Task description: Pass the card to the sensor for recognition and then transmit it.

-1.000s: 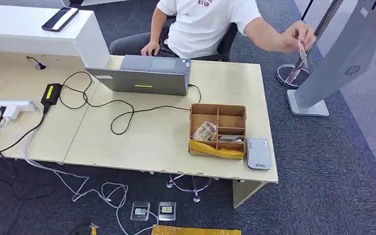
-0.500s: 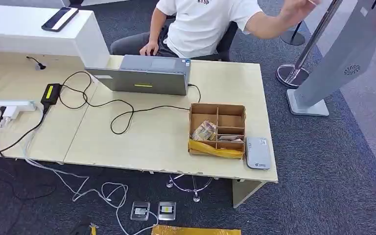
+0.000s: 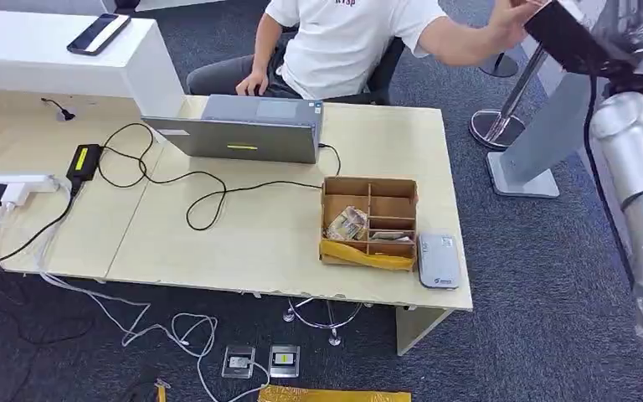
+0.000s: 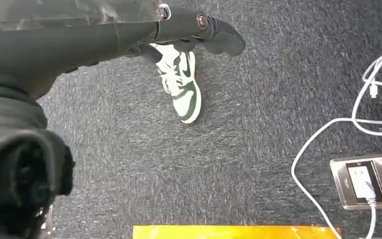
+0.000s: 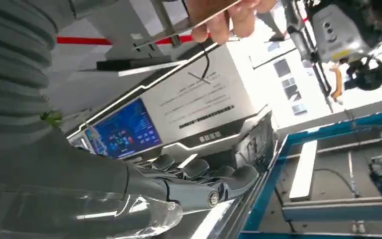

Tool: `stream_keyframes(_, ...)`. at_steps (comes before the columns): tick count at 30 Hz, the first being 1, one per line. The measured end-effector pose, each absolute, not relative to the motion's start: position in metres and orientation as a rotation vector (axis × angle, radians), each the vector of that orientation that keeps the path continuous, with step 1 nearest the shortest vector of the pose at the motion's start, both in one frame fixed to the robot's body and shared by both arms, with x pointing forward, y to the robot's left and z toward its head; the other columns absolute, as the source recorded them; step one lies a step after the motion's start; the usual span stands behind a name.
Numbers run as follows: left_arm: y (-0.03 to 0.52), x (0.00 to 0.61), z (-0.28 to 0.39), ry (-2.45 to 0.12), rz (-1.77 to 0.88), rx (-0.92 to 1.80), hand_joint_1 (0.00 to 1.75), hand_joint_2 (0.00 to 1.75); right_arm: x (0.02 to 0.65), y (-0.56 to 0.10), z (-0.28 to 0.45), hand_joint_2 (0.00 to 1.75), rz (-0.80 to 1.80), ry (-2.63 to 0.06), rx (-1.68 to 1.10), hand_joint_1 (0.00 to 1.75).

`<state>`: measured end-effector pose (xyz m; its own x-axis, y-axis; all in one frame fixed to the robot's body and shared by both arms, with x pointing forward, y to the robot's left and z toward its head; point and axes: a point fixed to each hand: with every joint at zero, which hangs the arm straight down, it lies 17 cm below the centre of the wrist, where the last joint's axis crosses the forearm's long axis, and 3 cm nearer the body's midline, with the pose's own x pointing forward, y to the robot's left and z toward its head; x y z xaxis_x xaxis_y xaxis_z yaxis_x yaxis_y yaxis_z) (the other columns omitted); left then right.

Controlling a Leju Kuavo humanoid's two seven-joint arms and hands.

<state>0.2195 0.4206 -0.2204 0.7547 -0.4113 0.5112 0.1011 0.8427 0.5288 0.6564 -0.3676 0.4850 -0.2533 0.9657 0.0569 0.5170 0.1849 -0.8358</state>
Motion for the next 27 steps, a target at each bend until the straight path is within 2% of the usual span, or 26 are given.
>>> stream_keyframes(5,0.423,0.22,-0.22,-0.661,-0.283,0.502,0.0,0.0,0.661,-0.308,0.441,1.75,1.068,-1.889,-1.279,0.0)
stream_keyframes(11,0.427,0.219,-0.22,-0.659,-0.286,0.508,0.0,0.0,0.66,-0.27,0.414,1.75,1.139,-1.902,-1.202,0.0)
stream_keyframes(27,0.427,0.218,-0.22,-0.653,-0.294,0.506,0.0,0.0,0.655,-0.244,0.357,1.75,1.214,-1.859,-1.088,0.0)
